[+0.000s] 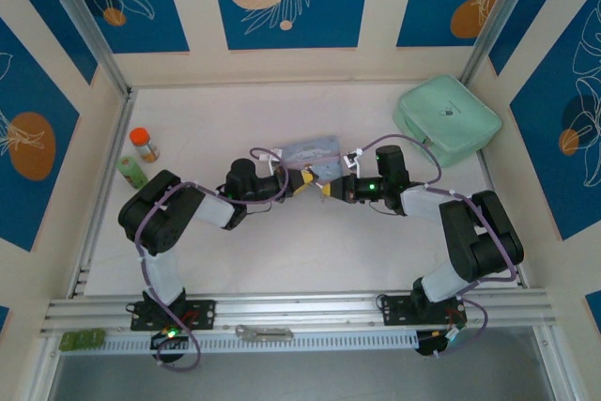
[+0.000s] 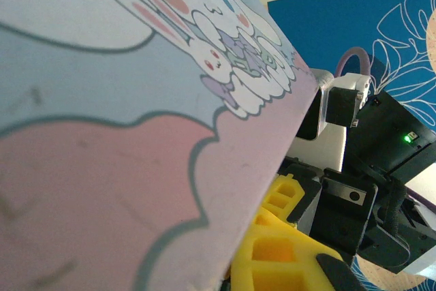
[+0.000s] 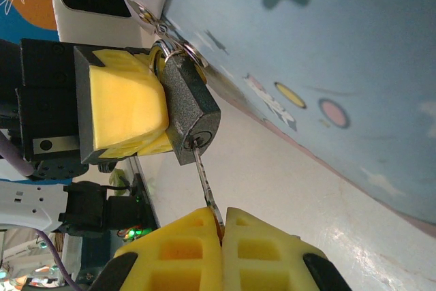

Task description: Unlock a padlock with a key

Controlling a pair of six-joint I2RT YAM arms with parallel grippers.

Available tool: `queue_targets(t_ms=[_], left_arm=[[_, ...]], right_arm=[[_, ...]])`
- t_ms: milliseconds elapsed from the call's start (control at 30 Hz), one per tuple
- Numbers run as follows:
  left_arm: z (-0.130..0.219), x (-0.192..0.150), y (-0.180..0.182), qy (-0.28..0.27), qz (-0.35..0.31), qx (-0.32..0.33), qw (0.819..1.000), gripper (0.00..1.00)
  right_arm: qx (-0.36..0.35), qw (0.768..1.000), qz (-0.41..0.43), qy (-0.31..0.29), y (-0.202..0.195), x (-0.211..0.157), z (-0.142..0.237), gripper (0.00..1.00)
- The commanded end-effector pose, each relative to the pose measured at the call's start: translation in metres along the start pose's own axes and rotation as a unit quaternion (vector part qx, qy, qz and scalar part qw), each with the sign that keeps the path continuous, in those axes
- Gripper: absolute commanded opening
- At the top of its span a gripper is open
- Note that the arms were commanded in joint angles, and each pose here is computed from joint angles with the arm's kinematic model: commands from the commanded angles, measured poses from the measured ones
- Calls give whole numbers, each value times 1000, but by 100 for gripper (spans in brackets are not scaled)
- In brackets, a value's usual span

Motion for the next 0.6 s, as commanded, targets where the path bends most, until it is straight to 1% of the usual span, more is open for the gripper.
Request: queue_targets(t_ms=[0, 267, 467, 567], left_arm=[[-4, -11, -32, 36, -39, -48, 997, 0], [-8, -22, -37, 60, -41, -49, 996, 0], [-10, -23, -39, 69, -41, -52, 995, 0], [-11, -24, -40, 74, -43, -53, 995, 0]], right_arm=[[3, 1000, 26, -14, 4, 20, 1, 0], [-8, 999, 51, -4, 9, 32, -11, 0], [-74, 992, 101, 14, 10, 31, -16, 0], [-87, 990, 113, 13, 8, 34, -14, 0]])
Point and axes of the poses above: each hand's point on the last joint's axis, 136 mm out from that joint toward the fingers, its own z axis back along the fingers, its own y axis along the line the jaws close on, x = y × z, the point moved 3 cm from there along z, back along the fingers, and after that the axes turned 15 degrees about z, right-handed, at the moved point
